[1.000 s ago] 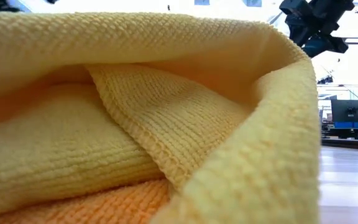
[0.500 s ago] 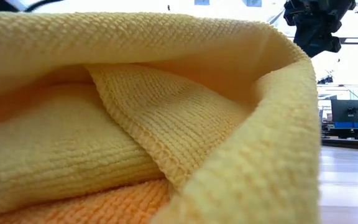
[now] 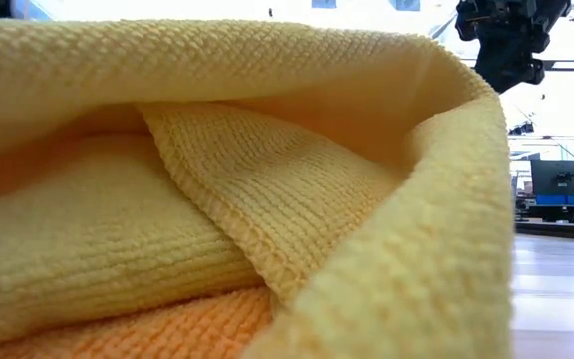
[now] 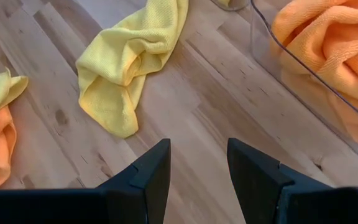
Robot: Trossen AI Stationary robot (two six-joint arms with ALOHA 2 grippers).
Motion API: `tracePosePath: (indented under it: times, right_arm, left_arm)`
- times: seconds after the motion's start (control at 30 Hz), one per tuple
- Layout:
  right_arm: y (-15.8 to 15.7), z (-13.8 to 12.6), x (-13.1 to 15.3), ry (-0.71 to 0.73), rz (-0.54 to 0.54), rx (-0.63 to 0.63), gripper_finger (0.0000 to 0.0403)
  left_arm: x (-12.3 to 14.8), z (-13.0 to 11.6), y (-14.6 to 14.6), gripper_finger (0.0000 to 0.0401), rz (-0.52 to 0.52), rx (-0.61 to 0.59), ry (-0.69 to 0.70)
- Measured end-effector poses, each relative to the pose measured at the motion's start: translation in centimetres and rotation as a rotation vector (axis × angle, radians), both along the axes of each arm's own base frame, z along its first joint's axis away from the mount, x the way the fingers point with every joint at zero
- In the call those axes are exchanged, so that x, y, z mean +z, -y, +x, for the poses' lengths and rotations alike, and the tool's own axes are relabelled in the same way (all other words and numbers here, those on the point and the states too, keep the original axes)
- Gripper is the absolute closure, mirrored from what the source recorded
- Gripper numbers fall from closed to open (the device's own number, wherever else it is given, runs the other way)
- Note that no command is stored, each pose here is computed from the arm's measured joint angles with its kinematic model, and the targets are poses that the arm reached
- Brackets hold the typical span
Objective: Sort microfiber towel by color & place in baskets
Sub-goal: Put the yellow microfiber cloth into the left transparent bin
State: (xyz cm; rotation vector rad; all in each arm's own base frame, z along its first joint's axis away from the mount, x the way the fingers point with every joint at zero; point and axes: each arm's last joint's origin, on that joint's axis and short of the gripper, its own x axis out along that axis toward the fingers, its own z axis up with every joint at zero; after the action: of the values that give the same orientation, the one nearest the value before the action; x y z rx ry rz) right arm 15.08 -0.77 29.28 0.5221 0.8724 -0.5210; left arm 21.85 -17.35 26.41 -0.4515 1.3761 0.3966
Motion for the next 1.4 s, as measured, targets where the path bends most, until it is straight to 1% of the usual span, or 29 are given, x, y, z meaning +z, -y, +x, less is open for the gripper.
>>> tracePosePath:
  times: [0.17, 0.27, 0.4, 0.53, 0.67, 0.77, 0.87, 0.93, 1.03, 1.17, 1.27, 1.33, 1.4]
  right_arm:
    - [0.0, 0.0, 0.0, -0.003, -0.015, 0.022, 0.0249]
    - [0.0, 0.2, 0.1, 0.012, -0.02, 0.021, 0.0249]
    - [0.1, 0.4, 0.3, 0.043, -0.044, 0.005, 0.0249]
    - [0.2, 0.6, 0.5, 0.072, -0.065, -0.011, 0.0249]
    - [0.3, 0.8, 0.6, 0.097, -0.084, -0.034, 0.0249]
    - [0.3, 0.9, 0.8, 0.115, -0.096, -0.057, 0.0249]
    - [0.4, 0.9, 0.8, 0.133, -0.101, -0.106, 0.0249]
    - [0.5, 1.0, 0.9, 0.151, -0.109, -0.139, 0.0249]
    - [0.6, 1.1, 1.1, 0.181, -0.12, -0.199, 0.0249]
    - [0.8, 1.0, 1.1, 0.207, -0.135, -0.283, 0.0249]
    - [0.9, 1.0, 1.2, 0.223, -0.143, -0.334, 0.0249]
    - [0.9, 1.0, 1.2, 0.236, -0.138, -0.367, 0.0249]
    - [1.0, 0.9, 1.2, 0.248, -0.132, -0.398, 0.0249]
  left_arm:
    - [5.6, -0.2, -1.3, 0.0401, 0.127, 0.05, 0.263]
    - [8.2, 0.1, -2.4, 0.0401, 0.212, 0.047, 0.393]
    - [10.9, 1.2, -5.0, 0.0401, 0.346, 0.04, 0.496]
    - [13.4, 2.8, -9.2, 0.0401, 0.46, 0.029, 0.512]
    - [16.2, 4.2, -14.4, 0.0401, 0.558, 0.011, 0.548]
    - [18.3, 5.0, -18.7, 0.0401, 0.609, -0.039, 0.62]
    - [19.7, 5.7, -22.9, 0.0401, 0.643, -0.089, 0.746]
    - [20.1, 6.1, -25.5, 0.0401, 0.651, -0.128, 0.825]
    - [19.6, 7.0, -29.1, 0.0401, 0.63, -0.176, 0.874]
    - [17.2, 8.7, -32.9, 0.0401, 0.58, -0.231, 0.851]
    - [15.4, 10.1, -35.2, 0.0401, 0.6, -0.243, 0.812]
    - [14.2, 11.2, -36.6, 0.0401, 0.59, -0.252, 0.836]
    - [13.1, 12.3, -37.8, 0.0401, 0.555, -0.287, 0.884]
